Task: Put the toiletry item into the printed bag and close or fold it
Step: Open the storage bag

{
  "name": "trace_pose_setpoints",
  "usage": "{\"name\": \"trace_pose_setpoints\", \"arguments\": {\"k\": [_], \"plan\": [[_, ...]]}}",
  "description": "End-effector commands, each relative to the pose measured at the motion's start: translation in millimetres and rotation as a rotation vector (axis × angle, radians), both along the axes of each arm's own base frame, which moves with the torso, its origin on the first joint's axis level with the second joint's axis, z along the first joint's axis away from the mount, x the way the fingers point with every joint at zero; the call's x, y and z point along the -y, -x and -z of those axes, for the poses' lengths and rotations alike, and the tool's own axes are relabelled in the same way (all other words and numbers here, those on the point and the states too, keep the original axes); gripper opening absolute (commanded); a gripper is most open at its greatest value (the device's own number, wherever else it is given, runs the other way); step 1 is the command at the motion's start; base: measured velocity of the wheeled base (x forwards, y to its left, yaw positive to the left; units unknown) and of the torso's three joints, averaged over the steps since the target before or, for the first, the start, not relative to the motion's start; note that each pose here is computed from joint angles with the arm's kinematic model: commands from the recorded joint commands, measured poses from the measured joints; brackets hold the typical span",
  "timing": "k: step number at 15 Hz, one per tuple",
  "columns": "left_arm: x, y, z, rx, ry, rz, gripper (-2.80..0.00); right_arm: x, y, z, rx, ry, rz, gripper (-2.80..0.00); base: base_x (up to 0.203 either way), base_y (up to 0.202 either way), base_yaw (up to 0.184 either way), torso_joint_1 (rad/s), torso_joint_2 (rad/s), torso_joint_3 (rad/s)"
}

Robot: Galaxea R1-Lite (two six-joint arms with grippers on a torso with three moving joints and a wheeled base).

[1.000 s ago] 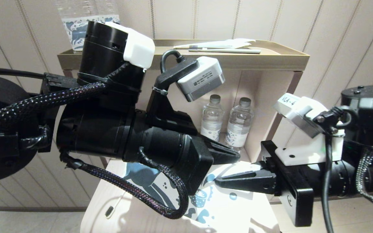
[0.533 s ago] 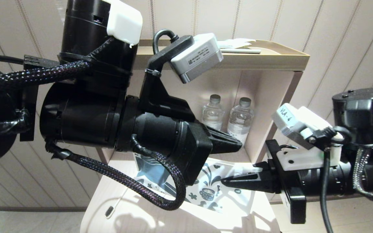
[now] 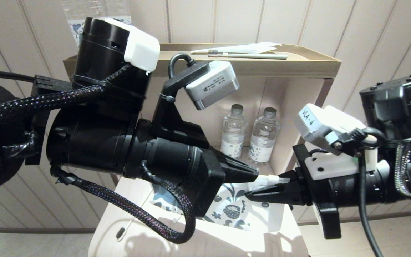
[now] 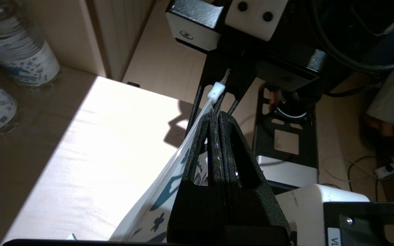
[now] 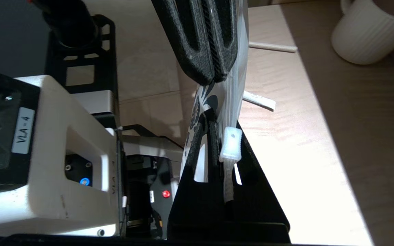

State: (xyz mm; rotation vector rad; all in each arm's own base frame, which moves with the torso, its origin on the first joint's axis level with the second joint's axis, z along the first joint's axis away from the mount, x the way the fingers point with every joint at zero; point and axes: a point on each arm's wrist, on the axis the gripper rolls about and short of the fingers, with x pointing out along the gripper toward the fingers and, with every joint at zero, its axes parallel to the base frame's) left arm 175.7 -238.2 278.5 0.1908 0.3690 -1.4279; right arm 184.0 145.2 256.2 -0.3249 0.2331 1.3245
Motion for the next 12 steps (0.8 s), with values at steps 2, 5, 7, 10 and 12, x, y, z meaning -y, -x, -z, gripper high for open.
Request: {"name": "trace_pose_setpoints", "arguments": {"k": [2,5,7,10,12], "plan": [[-2.4,-0.1,-1.7,-0.009,0.015,0.030,-2.80,-2.3,0.7,-0.1,-0.014,-0.018,-0.053,-2.80,0.000,0.000,0.000,0.000,0.00,0.000],[-3.2,0.2,-6.3,-0.002,0.030,0.031,0.00,-3.6,-1.0,-0.3,-0.015,-0.021,-0.058,-2.80,0.000,0.000,0.000,0.000,0.00,0.000],[-2.6,-0.5,-8.3,0.010,0.052,0.039,0.00,-4.1,-1.7,-0.1,-0.016,-0.022,-0.059,-2.80,0.000,0.000,0.000,0.000,0.00,0.000],[-0.9,-1.1,-4.3,0.001,0.047,0.048,0.00,-5.6,-3.8,0.8,-0.020,-0.020,-0.060,-2.80,0.000,0.000,0.000,0.000,0.00,0.000],[-0.3,-0.9,-2.8,-0.015,0.051,0.076,0.00,-7.1,-4.8,-1.1,-0.025,-0.039,-0.093,-2.80,0.000,0.000,0.000,0.000,0.00,0.000]]}}
